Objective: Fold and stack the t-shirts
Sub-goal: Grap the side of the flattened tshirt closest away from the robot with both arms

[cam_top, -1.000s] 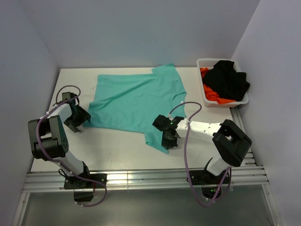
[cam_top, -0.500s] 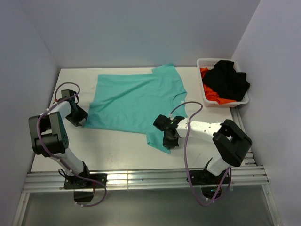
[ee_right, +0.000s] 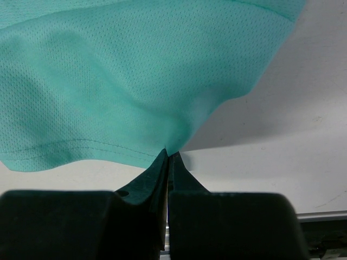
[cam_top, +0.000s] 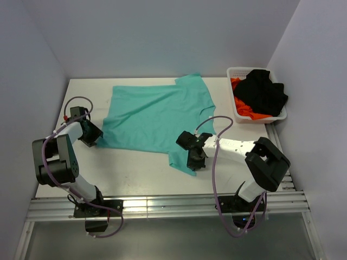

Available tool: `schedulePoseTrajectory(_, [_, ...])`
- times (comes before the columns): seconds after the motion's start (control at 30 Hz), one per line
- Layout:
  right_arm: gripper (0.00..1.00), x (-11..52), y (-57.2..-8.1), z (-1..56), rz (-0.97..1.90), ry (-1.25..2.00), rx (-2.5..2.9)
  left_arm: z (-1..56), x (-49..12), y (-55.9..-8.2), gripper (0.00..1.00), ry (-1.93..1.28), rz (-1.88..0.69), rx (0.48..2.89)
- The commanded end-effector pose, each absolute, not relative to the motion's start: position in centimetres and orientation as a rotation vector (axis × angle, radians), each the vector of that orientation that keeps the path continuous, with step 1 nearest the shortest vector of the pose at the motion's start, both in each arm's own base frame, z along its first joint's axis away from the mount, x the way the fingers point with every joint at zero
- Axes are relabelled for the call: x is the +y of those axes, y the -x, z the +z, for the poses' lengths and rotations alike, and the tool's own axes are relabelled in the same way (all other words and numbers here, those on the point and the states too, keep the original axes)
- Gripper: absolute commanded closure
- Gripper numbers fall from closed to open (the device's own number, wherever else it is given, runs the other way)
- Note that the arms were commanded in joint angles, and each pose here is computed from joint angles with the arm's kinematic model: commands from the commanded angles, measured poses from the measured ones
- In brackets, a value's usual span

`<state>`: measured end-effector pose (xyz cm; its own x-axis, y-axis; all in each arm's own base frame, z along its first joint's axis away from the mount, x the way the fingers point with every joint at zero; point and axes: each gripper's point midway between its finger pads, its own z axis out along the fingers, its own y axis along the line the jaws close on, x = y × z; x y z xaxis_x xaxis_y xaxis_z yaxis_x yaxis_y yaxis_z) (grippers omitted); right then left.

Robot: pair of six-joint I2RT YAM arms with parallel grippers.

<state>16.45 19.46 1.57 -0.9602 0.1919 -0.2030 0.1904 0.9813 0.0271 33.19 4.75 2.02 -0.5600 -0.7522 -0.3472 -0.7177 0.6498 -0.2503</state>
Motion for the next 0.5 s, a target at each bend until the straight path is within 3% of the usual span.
schedulePoseTrajectory(0.0, [1.00, 19.57, -17.50, 2.08, -0.003, -0.305, 2.887, -0.37, 3.01, -29.72, 0.48, 1.180, -0.134, 2.587])
schedulePoseTrajectory(0.17, [1.00, 19.51, -17.26, 1.90, 0.002, -0.318, 2.891, -0.80, 3.06, -29.60, 0.56, 1.173, -0.115, 2.603])
schedulePoseTrajectory(0.27, [1.00, 19.35, -17.19, 1.86, -0.002, -0.323, 2.889, -0.96, 3.05, -29.72, 0.73, 1.168, -0.117, 2.609])
schedulePoseTrajectory(0.3, [1.00, 19.35, -17.23, 1.94, 0.000, -0.321, 2.887, -0.97, 3.03, -29.72, 0.89, 1.167, -0.115, 2.611])
schedulePoseTrajectory(0.33, [1.00, 19.30, -17.17, 1.94, 0.001, -0.323, 2.886, -1.00, 3.05, -29.72, 0.96, 1.168, -0.112, 2.614])
schedulePoseTrajectory(0.47, [1.00, 19.31, -17.42, 2.40, 0.006, -0.318, 2.872, -0.19, 2.95, -29.95, 1.00, 1.149, -0.121, 2.611])
